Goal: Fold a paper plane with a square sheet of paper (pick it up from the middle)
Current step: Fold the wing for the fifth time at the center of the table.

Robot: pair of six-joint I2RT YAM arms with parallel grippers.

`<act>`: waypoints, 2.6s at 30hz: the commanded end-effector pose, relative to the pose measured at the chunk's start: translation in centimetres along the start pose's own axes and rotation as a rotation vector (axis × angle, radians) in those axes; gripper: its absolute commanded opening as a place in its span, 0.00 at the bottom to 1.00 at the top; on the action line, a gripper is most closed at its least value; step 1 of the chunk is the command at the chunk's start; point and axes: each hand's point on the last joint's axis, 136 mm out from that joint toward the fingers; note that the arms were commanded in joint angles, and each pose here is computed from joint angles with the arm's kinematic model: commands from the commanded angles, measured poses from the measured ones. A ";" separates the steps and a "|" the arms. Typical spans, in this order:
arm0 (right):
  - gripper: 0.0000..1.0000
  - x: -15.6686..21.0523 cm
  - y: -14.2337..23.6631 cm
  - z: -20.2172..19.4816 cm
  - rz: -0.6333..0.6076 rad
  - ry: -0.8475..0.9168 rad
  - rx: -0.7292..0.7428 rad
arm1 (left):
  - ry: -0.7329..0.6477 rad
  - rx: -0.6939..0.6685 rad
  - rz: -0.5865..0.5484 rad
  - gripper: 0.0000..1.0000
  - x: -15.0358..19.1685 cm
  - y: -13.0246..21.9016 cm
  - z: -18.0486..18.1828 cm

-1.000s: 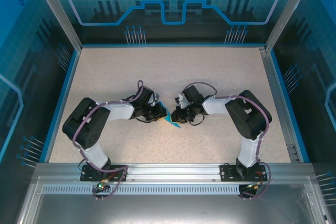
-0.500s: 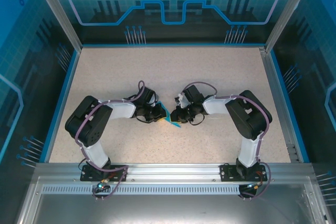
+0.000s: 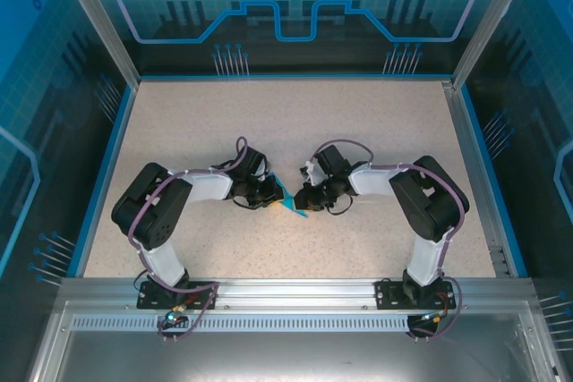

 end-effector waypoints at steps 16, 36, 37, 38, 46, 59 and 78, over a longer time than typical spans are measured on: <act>0.15 1.5 1.7 -0.7 0.036 -0.030 0.034 | 0.047 -0.097 -0.018 0.13 -0.3 -0.5 2.3; 0.09 3.6 -0.1 -3.3 0.120 -0.103 0.089 | -0.041 0.118 -0.002 0.26 0.2 1.5 -3.4; 0.09 3.6 -0.1 -3.3 0.118 -0.103 0.088 | -0.053 0.130 0.002 0.27 0.5 1.8 -3.7; 0.09 3.5 -0.1 -3.3 0.116 -0.104 0.087 | -0.062 0.140 0.003 0.27 0.7 2.0 -3.9; 0.08 3.3 -0.3 -3.1 0.113 -0.114 0.068 | -0.084 0.125 0.045 0.27 3.0 1.1 -3.2; 0.10 2.6 0.2 -2.2 0.093 -0.094 0.030 | -0.047 0.029 0.020 0.24 1.9 -0.8 -1.6; 0.20 2.4 1.3 -1.0 0.074 0.067 -0.003 | 0.064 -0.162 -0.009 0.21 0.8 -1.6 1.3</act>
Point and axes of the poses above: each hand's point on the last joint's axis, 136 mm out from that joint toward the fingers, its own y axis back along the fingers, its own z axis along the line the jaws close on, x = y × z, and after that the axes turned 14 degrees about y, right-handed
